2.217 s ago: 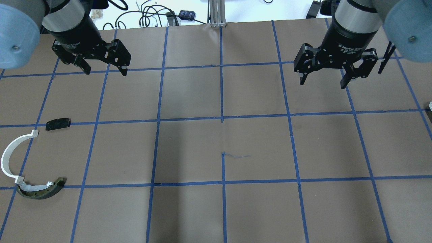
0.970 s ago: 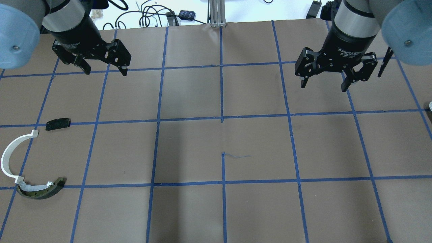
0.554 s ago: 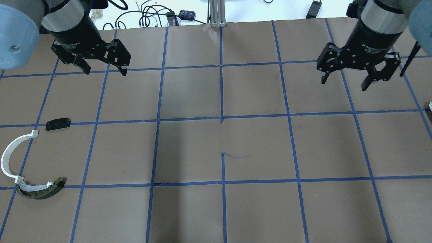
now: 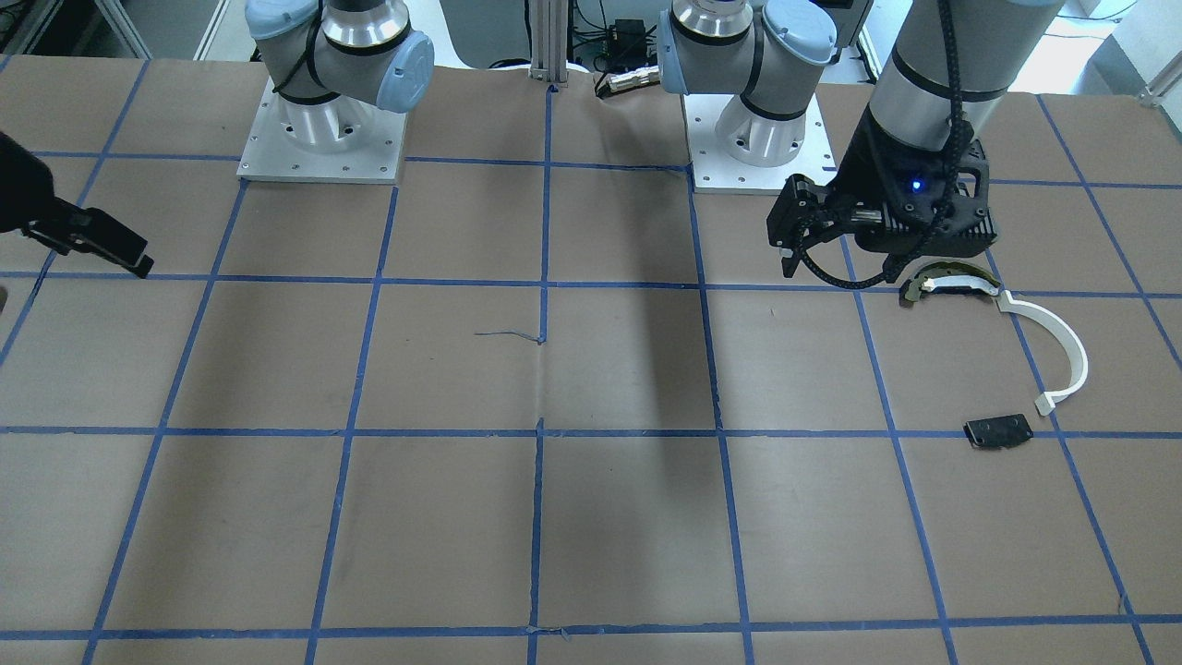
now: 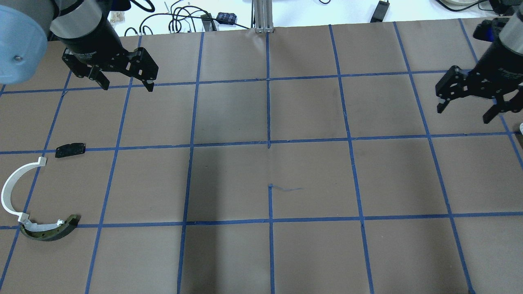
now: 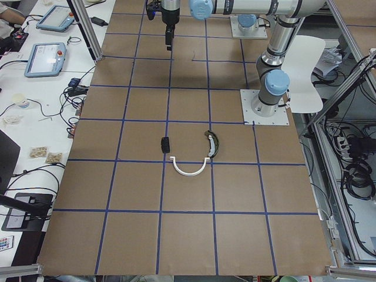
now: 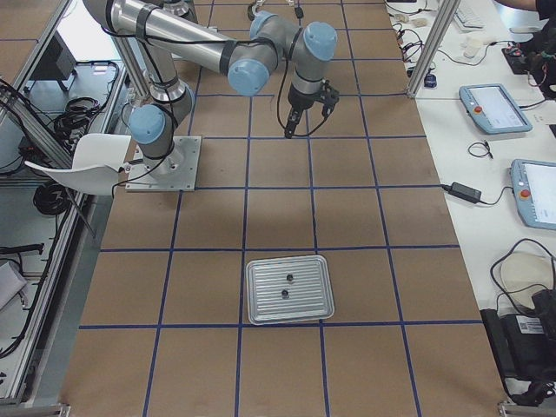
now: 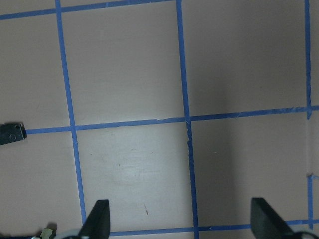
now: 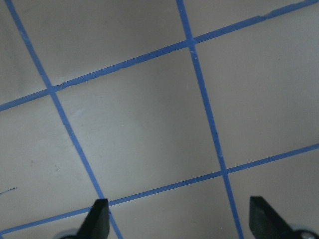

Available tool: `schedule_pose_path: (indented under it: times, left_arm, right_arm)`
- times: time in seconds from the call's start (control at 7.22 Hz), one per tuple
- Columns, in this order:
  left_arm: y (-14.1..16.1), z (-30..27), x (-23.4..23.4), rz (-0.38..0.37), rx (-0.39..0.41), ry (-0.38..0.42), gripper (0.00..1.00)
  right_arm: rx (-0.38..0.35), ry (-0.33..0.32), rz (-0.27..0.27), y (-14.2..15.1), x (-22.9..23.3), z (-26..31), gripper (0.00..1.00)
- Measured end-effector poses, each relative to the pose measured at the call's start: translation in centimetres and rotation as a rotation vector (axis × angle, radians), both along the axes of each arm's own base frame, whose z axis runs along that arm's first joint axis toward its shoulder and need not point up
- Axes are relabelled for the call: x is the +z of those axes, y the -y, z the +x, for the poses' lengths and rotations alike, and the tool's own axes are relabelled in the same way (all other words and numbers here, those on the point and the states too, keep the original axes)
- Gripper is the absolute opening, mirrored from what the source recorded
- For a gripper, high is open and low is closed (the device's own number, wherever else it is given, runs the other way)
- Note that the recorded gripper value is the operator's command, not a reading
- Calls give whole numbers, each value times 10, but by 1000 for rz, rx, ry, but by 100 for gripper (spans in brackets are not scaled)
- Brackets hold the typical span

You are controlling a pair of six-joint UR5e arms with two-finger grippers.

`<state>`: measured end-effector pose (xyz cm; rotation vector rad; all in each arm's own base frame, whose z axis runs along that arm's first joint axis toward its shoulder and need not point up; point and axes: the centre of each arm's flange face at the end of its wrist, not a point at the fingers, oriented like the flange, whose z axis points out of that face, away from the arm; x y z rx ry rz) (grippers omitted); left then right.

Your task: Place bearing gear from tray to pile

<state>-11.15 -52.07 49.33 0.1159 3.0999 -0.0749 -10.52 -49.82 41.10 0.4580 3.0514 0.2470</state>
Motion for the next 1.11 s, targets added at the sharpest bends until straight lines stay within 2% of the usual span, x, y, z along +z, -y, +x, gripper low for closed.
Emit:
schedule_pose_path:
  times: [0.14, 0.55, 0.83, 1.11]
  left_arm:
    - [0, 0, 0, 1, 0, 0, 100]
    - [-1, 0, 1, 1, 0, -1, 100]
    - [0, 0, 1, 1, 0, -4, 100]
    - [-1, 0, 0, 2, 0, -3, 100]
  right_arm:
    - [35, -17, -19, 2, -15, -54, 100]
    - [258, -132, -105, 3, -86, -221, 100]
    - [344, -158, -119, -6, -136, -288, 100]
    - [384, -151, -113, -12, -183, -320, 98]
